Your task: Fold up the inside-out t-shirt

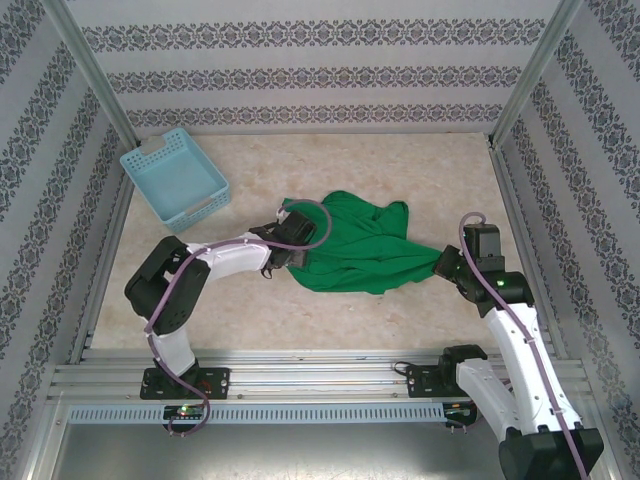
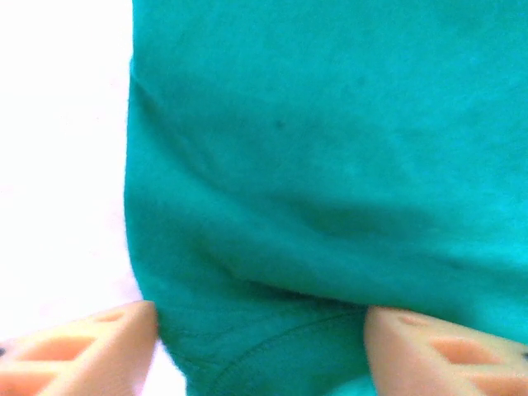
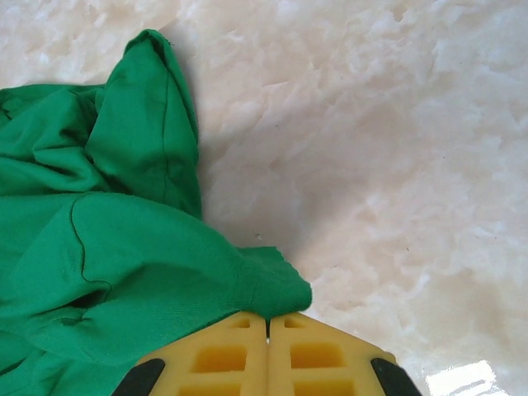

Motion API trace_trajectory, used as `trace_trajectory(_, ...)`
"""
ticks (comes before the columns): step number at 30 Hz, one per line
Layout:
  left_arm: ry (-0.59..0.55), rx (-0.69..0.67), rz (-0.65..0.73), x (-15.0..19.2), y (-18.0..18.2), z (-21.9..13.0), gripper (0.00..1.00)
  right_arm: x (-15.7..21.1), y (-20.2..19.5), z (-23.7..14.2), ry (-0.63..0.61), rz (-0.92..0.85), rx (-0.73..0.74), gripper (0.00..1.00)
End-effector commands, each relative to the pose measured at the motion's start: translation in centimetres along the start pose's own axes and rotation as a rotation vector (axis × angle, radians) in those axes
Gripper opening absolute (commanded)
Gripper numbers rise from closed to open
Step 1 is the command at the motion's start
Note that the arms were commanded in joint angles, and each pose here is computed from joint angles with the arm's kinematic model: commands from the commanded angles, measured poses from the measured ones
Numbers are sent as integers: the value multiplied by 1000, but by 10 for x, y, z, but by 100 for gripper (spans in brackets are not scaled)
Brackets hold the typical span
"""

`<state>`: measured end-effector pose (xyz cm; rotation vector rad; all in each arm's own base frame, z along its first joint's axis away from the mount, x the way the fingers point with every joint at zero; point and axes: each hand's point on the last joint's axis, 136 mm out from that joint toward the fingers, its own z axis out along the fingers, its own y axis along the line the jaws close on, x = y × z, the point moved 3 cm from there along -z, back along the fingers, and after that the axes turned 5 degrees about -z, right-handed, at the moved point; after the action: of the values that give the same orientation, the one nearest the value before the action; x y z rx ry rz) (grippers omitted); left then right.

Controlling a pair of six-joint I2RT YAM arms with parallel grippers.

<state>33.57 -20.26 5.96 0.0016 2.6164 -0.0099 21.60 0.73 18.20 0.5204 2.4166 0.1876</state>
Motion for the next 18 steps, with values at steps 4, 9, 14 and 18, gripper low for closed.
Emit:
trace_trajectory(4, 43, 29, -50, -1, 10, 0, 12, -15, 3, 4, -27, 22, 6, 0)
trace_trajectory(9, -194, 33, -98, -60, 31, -85, 0, -53, 19, -22, -123, -21, -24, 0)
trace_trajectory(14, -558, 203, -172, -111, 54, -232, 0, -99, 38, -85, -304, -45, -94, 0)
trace_trajectory(18, -791, 318, -211, -116, 78, -319, 0, -120, 55, -115, -363, -36, -171, 0)
